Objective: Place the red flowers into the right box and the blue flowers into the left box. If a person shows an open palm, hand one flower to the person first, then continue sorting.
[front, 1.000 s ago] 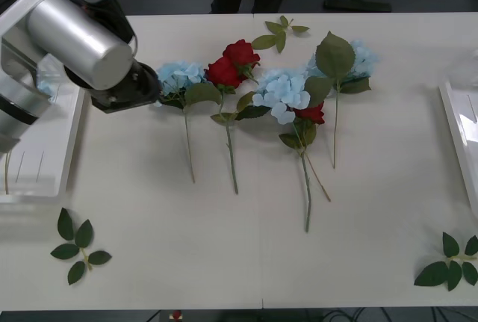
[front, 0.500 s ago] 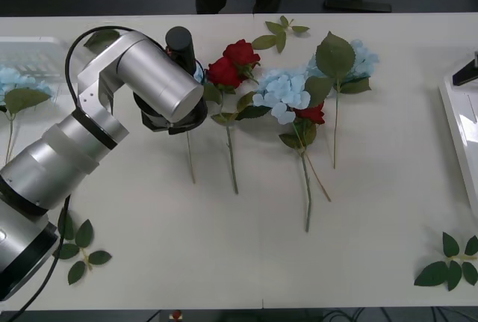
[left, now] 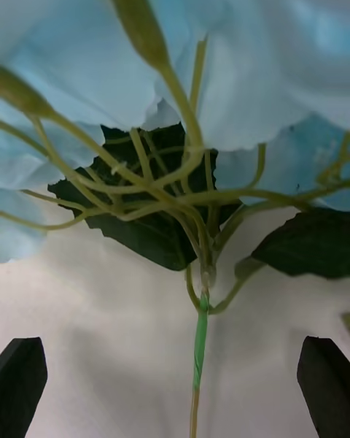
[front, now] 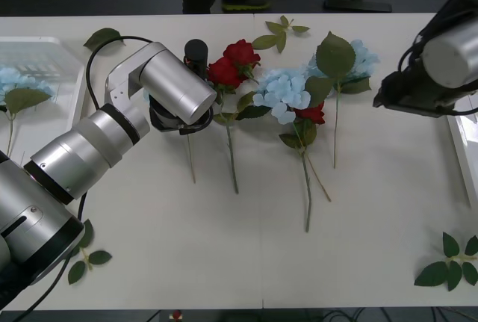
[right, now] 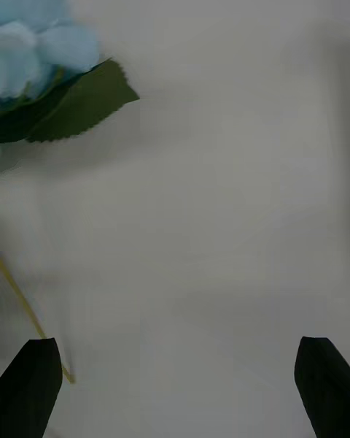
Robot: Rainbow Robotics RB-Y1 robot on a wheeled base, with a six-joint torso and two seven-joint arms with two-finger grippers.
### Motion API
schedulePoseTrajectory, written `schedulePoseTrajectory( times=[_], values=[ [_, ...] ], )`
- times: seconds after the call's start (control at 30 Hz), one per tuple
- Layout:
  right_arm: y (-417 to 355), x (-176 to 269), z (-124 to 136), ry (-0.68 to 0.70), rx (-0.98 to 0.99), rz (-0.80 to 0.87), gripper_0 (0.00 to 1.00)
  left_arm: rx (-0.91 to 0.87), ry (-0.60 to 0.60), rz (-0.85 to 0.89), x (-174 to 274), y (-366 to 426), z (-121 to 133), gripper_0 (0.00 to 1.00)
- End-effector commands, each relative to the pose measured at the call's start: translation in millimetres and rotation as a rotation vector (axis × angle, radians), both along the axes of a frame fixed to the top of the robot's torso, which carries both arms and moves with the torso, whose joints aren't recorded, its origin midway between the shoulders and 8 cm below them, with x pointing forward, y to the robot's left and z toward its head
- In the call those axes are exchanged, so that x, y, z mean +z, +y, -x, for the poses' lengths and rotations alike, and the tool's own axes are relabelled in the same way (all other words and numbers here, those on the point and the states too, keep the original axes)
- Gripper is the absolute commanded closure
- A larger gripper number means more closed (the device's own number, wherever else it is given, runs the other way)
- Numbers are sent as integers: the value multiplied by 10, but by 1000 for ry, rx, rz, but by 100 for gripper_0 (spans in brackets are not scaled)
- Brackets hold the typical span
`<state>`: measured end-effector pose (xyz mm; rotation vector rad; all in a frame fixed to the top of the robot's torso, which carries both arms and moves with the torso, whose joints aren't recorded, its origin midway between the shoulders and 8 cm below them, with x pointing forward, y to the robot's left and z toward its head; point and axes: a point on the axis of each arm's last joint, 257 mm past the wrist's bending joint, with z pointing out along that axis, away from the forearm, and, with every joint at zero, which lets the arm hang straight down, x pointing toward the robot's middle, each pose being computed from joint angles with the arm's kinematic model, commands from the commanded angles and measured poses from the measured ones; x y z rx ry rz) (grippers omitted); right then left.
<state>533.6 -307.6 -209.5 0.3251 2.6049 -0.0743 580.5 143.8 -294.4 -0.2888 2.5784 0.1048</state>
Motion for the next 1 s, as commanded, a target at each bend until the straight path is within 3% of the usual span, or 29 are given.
schedulePoseTrajectory(
  times=[0.03,0.23,0.37,0.4,1.0],
  values=[
    [386,70,-215,-89,-50,-41,7,-8,-38,6,150,-100,-158,0],
    [679,-173,-357,-129,-75,-34,7,-18,-25,-19,80,-71,-129,3],
    [735,-257,-467,-156,-86,-26,7,-24,-21,-31,66,-71,-113,88],
    [740,-281,-492,-161,-89,-21,7,-27,-19,-34,65,-69,-110,100],
    [756,-656,-666,-196,-52,37,8,-20,-30,-65,196,112,-158,100]
  ],
)
